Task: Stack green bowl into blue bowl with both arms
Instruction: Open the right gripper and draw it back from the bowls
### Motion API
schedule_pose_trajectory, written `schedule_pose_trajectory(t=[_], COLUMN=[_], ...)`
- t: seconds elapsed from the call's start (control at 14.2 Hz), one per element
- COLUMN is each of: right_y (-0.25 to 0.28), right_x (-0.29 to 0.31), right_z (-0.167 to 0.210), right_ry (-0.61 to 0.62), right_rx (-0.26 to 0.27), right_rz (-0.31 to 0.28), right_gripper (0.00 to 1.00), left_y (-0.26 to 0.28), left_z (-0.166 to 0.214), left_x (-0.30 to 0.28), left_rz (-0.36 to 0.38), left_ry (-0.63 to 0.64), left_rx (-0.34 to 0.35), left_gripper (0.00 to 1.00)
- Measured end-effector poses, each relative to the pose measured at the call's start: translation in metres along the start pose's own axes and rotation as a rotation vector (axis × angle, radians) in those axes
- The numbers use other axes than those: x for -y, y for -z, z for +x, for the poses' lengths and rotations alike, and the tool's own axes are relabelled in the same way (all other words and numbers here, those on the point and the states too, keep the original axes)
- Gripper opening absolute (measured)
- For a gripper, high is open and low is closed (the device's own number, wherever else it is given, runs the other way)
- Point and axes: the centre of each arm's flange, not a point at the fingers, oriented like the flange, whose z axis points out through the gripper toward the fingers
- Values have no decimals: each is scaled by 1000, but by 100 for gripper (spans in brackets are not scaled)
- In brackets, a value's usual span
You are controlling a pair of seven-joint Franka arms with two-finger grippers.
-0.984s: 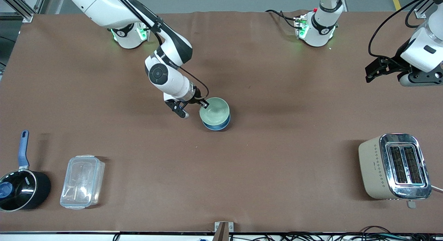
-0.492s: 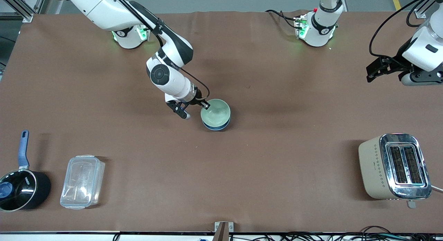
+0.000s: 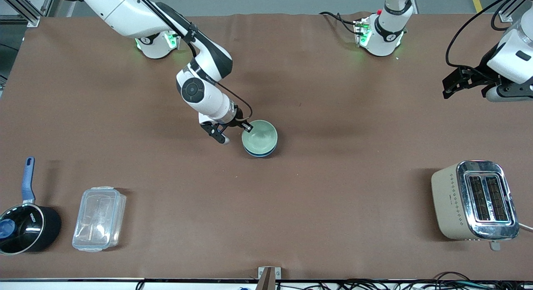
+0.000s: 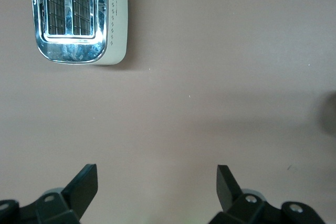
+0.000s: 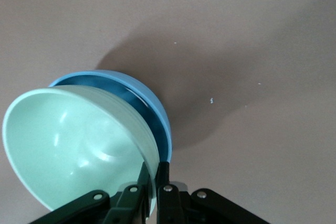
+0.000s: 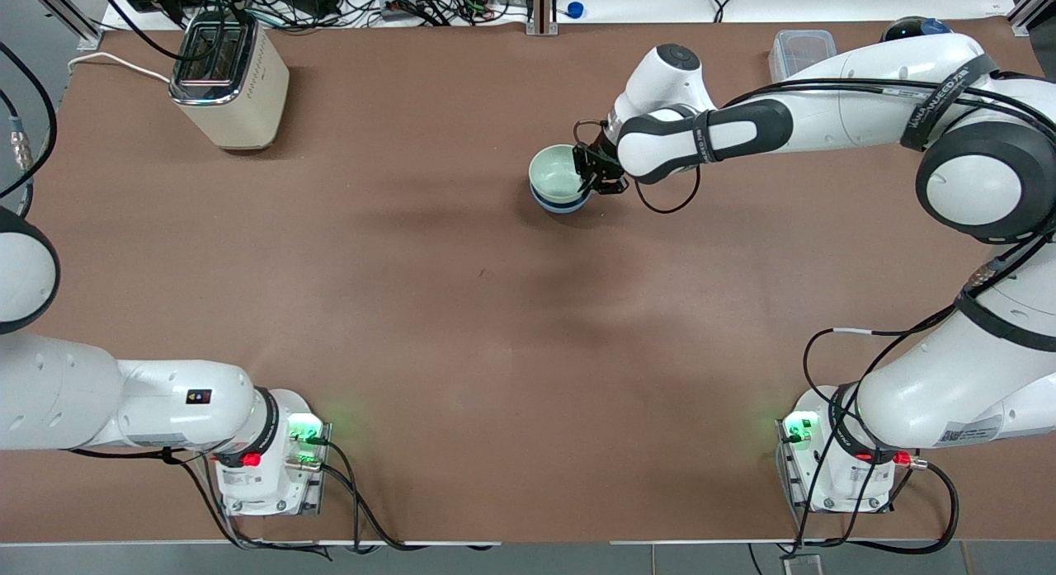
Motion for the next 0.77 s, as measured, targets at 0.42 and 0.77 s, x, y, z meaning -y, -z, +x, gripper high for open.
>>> schedule_pose_trajectory(t=[0.42,0.77], right_y=[0,19], right_x=[3,11], right_z=[2,12], right_ry=[1,1], right_rx=[0,-19], right_rz=[4,18], right_gripper=[11,59], left_y=[1,1], left_z=[0,1], left_x=[0,0], left_rz=[0,0], left_ry=[0,1], left_rx=[-1,-1], left_gripper=[100,100])
